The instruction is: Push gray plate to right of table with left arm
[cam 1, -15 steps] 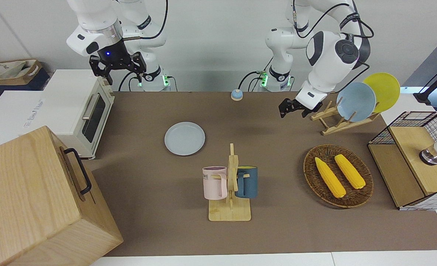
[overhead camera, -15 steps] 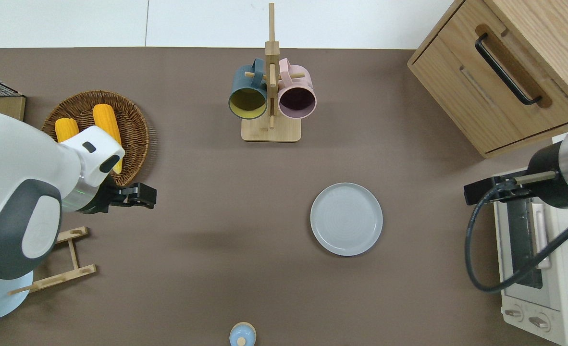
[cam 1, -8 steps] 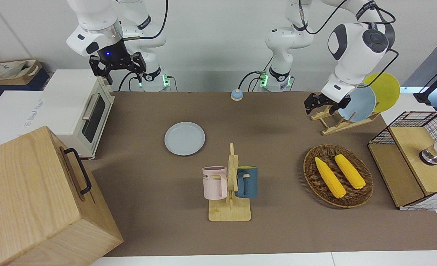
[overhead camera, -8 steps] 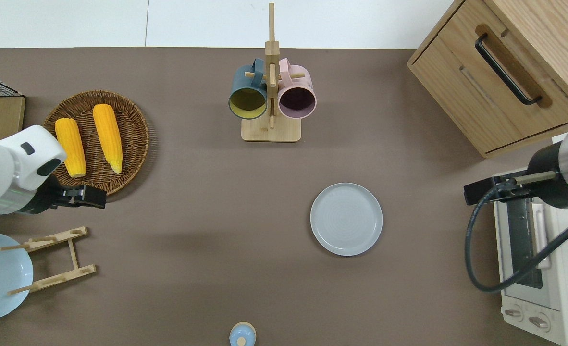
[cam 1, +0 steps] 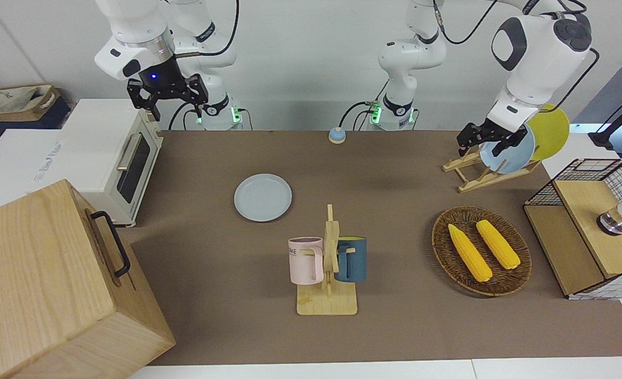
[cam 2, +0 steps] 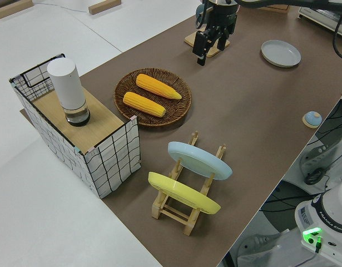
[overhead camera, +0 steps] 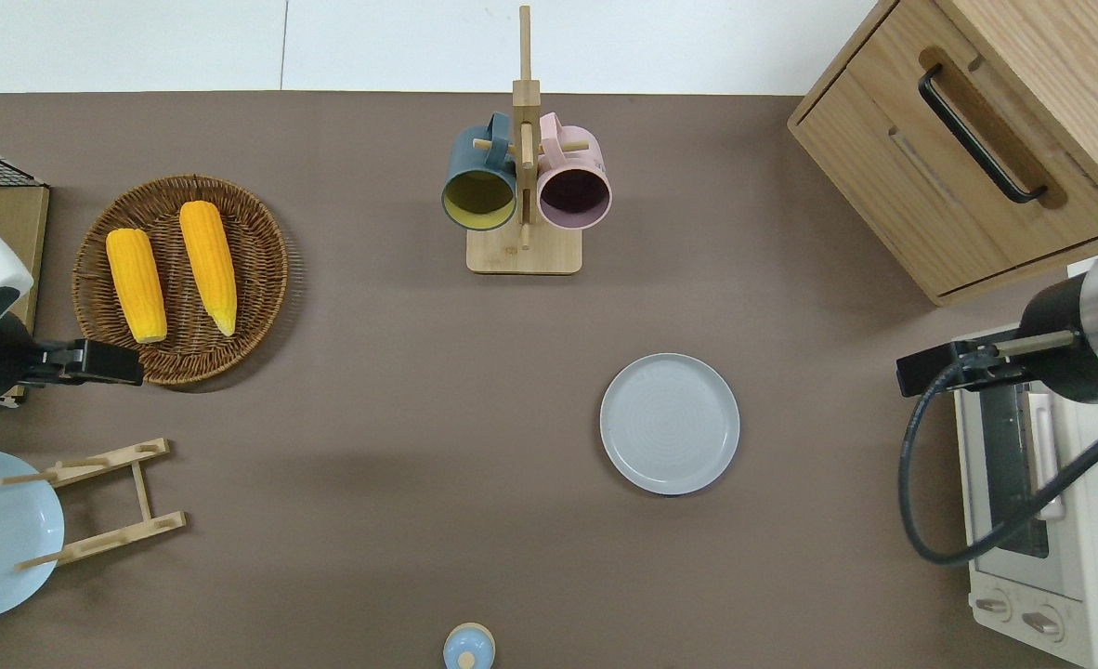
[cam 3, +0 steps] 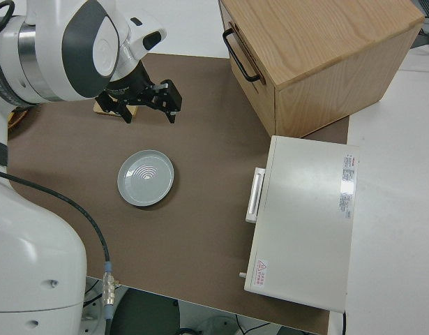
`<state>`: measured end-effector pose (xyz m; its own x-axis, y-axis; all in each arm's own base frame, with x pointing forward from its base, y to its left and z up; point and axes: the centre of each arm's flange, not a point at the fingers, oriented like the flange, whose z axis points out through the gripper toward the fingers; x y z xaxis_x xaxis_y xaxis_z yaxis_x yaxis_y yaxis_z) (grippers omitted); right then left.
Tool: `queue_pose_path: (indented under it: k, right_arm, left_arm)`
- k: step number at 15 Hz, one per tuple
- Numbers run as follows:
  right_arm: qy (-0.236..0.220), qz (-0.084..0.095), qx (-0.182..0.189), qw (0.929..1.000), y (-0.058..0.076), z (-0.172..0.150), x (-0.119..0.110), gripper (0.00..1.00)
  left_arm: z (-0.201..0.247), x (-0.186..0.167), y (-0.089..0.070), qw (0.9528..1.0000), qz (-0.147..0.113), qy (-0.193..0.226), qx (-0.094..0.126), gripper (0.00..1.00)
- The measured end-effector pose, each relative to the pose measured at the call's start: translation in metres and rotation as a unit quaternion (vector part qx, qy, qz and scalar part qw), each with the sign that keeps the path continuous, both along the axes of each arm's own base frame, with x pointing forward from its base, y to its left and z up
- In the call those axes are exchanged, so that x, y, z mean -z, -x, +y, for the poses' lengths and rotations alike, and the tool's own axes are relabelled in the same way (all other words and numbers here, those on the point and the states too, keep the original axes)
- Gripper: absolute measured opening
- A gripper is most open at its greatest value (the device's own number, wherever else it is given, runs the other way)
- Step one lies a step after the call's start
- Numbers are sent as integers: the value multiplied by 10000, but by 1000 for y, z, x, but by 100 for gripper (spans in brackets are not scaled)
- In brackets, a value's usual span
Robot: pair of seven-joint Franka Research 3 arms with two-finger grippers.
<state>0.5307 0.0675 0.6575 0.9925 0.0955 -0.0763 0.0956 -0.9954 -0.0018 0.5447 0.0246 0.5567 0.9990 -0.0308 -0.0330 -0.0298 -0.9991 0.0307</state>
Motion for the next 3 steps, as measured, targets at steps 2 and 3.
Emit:
queue_pose_path:
  k: [2, 3]
  right_arm:
    - [0, 0, 0, 10000, 0, 0, 0, 99]
    - [0, 0, 0, 10000, 0, 0, 0, 99]
  left_arm:
    - [0, -3, -1, 10000, -29, -1, -3, 100]
    - [1, -3, -1, 10000, -32, -1, -6, 100]
